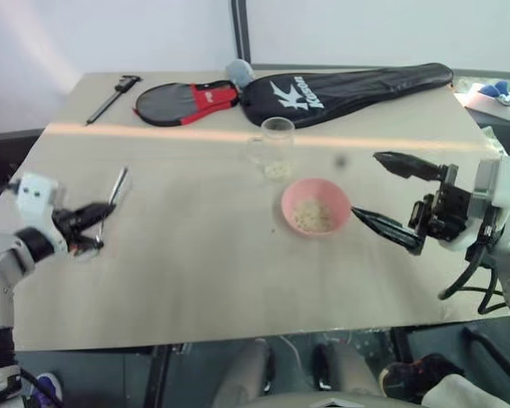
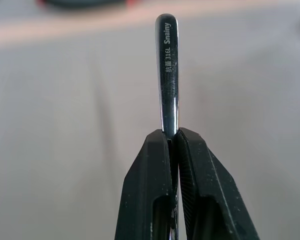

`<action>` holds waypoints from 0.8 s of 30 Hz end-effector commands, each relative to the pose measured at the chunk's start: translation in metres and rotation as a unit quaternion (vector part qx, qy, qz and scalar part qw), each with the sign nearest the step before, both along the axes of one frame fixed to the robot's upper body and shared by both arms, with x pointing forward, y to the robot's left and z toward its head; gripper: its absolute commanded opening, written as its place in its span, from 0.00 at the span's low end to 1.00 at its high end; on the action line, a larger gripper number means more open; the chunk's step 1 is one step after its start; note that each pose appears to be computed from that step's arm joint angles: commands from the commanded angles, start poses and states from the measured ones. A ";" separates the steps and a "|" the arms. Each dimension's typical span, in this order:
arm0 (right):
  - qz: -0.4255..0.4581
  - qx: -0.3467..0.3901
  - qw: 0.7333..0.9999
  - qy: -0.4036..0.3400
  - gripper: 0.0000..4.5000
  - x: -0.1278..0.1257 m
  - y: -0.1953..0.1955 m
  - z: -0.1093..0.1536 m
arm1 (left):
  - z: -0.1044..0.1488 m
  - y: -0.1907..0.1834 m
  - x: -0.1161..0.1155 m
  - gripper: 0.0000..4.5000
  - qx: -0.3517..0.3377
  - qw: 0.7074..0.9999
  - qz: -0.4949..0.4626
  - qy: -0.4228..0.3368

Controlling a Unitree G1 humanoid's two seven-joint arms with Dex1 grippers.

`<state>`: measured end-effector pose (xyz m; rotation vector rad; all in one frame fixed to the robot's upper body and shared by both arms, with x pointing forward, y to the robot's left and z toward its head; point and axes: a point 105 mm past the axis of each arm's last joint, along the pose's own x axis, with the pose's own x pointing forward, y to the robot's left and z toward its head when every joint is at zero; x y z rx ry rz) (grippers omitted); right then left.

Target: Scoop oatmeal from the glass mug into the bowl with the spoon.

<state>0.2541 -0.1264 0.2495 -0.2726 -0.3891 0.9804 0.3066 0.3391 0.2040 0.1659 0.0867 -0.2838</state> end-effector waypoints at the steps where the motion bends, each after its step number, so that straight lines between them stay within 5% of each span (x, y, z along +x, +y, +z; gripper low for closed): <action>1: -0.048 -0.032 0.998 -0.013 1.00 0.007 0.002 0.019 | 0.052 -0.017 0.004 0.02 0.000 0.995 -0.016 -0.103; 8: -0.067 0.035 0.996 0.053 1.00 0.039 0.018 0.052 | 0.095 -0.081 0.011 0.02 0.005 0.966 -0.109 -0.235; 19: 0.023 0.198 0.954 0.225 1.00 0.052 0.076 0.079 | 0.100 -0.189 -0.006 0.02 0.083 0.901 -0.287 -0.315; 22: 0.029 0.194 0.952 0.237 0.82 0.053 0.085 0.080 | 0.095 -0.205 -0.009 0.00 0.082 0.890 -0.319 -0.316; 24: 0.037 0.197 0.949 0.243 0.82 0.054 0.090 0.081 | 0.092 -0.212 -0.011 0.00 0.088 0.883 -0.336 -0.315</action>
